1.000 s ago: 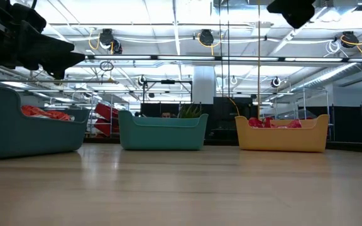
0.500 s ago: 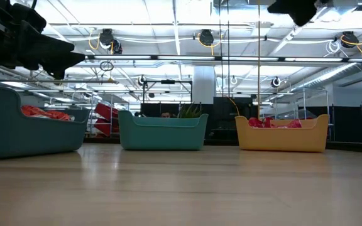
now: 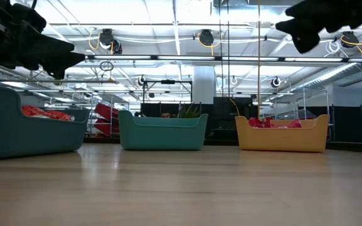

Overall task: Sort candy
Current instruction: Return to Home Position

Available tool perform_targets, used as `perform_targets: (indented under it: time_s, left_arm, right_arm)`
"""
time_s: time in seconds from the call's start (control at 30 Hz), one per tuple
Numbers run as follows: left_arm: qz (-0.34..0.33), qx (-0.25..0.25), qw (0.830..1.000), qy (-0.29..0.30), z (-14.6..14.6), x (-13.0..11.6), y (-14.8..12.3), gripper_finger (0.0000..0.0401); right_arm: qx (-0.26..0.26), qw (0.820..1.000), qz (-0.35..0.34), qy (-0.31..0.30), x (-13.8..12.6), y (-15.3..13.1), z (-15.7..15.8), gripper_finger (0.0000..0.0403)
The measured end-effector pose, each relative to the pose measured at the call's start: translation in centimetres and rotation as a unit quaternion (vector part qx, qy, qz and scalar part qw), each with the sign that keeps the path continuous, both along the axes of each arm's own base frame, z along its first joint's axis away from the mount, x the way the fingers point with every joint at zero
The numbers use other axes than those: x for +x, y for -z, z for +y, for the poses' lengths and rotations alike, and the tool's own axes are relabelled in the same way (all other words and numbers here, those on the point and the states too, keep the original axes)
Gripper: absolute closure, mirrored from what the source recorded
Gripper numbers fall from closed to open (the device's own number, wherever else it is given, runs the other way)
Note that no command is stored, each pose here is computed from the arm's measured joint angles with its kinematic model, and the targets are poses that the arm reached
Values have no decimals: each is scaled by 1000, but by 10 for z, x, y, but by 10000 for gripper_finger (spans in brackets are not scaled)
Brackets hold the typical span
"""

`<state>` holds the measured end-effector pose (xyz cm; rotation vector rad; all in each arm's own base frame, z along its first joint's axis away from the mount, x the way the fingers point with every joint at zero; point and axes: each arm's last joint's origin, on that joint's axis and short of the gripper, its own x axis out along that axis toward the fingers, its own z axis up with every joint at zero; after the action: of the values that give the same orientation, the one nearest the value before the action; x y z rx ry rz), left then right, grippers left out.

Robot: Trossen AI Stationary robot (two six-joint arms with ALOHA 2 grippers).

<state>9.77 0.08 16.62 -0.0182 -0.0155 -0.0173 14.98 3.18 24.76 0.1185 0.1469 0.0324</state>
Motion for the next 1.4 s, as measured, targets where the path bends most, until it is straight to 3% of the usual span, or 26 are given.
perform_targets:
  time_s: [0.2,0.5,0.73,1.0,1.4]
  left_arm:
    - [0,0,1000,0,0,0,0,186]
    - [0,0,1000,0,0,0,0,186]
    - [0,0,1000,0,0,0,0,186]
    - [1,0,1000,-2,0,0,0,186]
    - [1,0,1000,-7,0,0,0,186]
  right_arm:
    - [40,999,-14,-2,-18,30,-3,245]
    - [57,993,-99,-35,-37,72,-3,245]
    - [0,987,-154,-34,-50,63,-10,245]
    - [10,991,-102,-82,-56,74,-11,245]
    - [-14,996,-91,-21,-54,76,-21,245]
